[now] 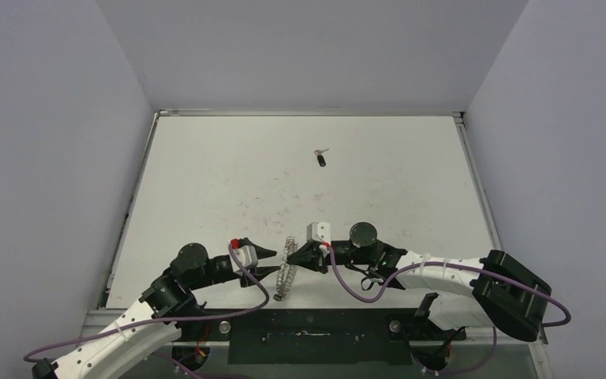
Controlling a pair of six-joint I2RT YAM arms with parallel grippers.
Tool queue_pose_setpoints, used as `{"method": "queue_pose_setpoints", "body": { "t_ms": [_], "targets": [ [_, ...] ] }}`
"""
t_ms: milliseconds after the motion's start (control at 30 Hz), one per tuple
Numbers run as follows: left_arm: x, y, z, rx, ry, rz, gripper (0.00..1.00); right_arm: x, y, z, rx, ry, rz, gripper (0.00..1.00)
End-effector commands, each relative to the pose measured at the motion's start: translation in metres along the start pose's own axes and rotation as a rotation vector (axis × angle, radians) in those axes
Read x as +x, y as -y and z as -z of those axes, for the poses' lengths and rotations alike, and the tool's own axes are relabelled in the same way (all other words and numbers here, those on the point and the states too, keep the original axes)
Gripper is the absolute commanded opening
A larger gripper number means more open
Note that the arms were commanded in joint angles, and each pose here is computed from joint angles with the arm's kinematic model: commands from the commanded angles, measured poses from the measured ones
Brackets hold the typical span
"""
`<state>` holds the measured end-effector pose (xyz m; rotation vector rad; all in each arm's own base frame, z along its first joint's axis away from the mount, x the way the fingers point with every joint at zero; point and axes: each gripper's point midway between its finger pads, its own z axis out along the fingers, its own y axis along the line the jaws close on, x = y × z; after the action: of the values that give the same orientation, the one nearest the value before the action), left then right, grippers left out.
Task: Put the keys on the keyring
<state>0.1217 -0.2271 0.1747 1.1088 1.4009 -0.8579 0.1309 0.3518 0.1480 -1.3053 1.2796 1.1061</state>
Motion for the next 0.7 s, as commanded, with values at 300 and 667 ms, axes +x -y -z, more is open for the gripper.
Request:
{"method": "queue_pose_setpoints", "body": {
  "t_ms": [300, 667],
  "targets": [
    [-0.029, -0.004, -0.021, -0.001, 0.206, -0.044, 0.25, -0.042, -0.007, 0.004, -0.04, 0.144, 0.08, 0.0],
    [-0.027, 0.003, -0.024, 0.039, 0.175, -0.068, 0.19, -0.042, 0.003, 0.008, 0.022, 0.134, 0.059, 0.0]
  ]
}}
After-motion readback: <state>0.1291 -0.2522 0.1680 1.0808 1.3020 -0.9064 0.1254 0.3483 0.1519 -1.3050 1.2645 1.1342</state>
